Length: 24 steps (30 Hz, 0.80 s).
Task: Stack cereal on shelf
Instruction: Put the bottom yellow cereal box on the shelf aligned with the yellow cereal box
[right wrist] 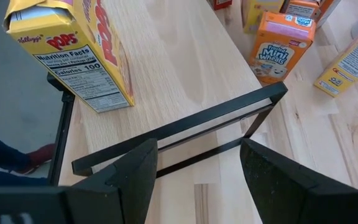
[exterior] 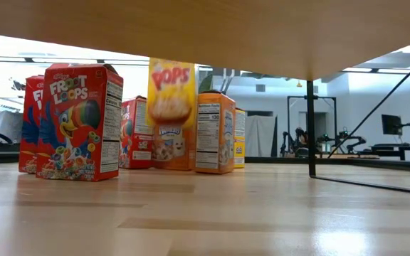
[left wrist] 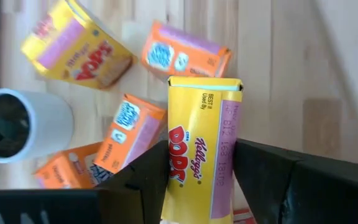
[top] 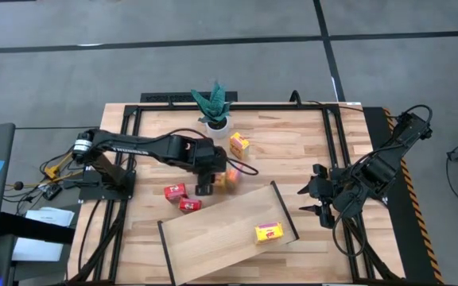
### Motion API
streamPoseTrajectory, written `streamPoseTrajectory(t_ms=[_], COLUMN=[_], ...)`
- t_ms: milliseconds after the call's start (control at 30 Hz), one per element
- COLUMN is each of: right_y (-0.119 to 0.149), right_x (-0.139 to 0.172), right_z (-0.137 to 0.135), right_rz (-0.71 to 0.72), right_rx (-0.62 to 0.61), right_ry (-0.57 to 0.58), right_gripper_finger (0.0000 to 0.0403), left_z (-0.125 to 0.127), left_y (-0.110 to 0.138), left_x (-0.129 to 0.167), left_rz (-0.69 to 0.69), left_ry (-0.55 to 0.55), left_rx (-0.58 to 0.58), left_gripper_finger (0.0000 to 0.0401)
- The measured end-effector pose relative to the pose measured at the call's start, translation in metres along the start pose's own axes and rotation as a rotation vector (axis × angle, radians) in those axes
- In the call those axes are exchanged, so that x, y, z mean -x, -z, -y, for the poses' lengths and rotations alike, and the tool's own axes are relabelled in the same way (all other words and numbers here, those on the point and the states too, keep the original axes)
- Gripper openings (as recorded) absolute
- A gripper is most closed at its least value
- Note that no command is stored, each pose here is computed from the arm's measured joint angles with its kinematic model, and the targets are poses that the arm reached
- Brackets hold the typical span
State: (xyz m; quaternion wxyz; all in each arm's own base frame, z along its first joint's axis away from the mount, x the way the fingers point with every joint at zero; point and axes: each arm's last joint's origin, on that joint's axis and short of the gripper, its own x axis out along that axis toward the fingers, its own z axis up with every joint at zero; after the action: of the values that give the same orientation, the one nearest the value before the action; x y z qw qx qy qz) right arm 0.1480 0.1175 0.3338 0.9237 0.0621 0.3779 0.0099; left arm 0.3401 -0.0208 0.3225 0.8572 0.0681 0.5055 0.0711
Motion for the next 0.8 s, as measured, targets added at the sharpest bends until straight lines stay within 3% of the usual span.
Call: streamPoseTrajectory(t_ms=[500,800], right_y=[-0.001,-0.001], right_x=[0.0,0.0], right_z=[-0.001,0.0], right_rz=[0.007,0.013], right_rx=[-0.059,-0.058], right_ry=[-0.006,0.004], right_gripper_finger=[0.0255,0.0255], left_z=[0.023,0.048], left_y=[-0.035,-0.035], left_x=[0.095,0.119], left_rz=[0.272,0.365], left_ry=[-0.038,-0.058], left_rx=[0.055,0.071], left_gripper_finger=[0.0159,0.0159])
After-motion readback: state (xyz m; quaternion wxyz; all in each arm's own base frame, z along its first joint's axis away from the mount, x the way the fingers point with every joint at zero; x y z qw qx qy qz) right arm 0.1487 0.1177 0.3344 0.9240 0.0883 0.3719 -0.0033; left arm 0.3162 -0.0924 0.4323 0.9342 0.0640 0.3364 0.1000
